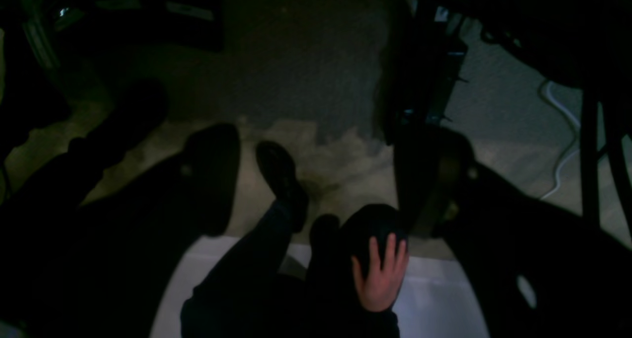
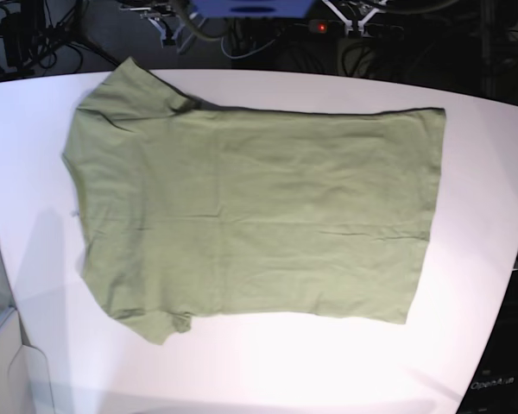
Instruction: Fold the T-shirt properly
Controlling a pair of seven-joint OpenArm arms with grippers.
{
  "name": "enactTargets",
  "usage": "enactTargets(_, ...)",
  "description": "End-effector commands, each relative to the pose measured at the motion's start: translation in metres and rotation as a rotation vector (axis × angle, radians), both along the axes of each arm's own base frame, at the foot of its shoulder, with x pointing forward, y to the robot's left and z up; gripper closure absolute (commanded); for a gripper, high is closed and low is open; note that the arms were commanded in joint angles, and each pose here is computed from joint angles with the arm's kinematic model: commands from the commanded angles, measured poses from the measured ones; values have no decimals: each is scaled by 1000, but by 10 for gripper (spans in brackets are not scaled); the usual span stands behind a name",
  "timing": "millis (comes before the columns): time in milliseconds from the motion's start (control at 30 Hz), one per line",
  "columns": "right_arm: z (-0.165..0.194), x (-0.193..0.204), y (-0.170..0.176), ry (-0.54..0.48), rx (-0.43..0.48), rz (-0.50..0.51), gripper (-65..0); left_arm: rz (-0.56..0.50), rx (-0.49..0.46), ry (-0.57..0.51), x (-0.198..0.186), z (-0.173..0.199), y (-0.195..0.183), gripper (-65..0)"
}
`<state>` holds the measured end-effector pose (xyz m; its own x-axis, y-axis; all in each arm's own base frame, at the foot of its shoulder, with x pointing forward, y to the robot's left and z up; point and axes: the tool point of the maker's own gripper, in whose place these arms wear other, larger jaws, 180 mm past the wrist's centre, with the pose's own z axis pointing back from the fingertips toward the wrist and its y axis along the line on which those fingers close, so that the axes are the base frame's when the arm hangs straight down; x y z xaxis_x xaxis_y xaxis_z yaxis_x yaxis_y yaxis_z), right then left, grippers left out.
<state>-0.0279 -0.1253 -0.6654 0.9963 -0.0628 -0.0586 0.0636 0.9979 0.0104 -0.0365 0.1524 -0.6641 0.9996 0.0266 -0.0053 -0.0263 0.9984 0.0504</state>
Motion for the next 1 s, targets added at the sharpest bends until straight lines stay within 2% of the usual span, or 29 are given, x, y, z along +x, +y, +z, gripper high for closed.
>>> enactTargets(0,0,-1,-7,1,-18,-3,-499,-2,-1,-2,0,0,-2,-468)
enactTargets(533,0,-1,-10,1,-23,-3,-499,0,-1,-5,1,0,-2,-466)
enactTargets(567,0,-1,-10,1,-23,-3,-495,3,-1,-5,1,0,-1,-448)
enactTargets(600,0,-1,-10,1,-23,-3,-493,4,-1,-5,1,0,-1,-403)
enactTargets(667,0,-1,-10,1,-23,-3,-480,8,-1,-23,8,0,-2,-260)
enactTargets(733,0,-1,-10,1,-23,-3,-393,14,0,-37,14,0,-1,-82)
enactTargets(767,0,-1,-10,0,-24,-3,-313,33,2,-41,15,0,-1,-6)
enactTargets(800,0,0,-10,-6,-25,-3,-232,49,3,-40,15,0,0,0)
enactTargets(833,0,2,-11,-18,-27,-3,-138,58,4,-41,15,0,0,-23)
enactTargets(900,0,4,-12,-29,-29,-3,0,62,7,-41,15,0,1,-35)
enactTargets(967,0,5,-12,-31,-31,-6,-4,54,6,-41,15,0,1,-29)
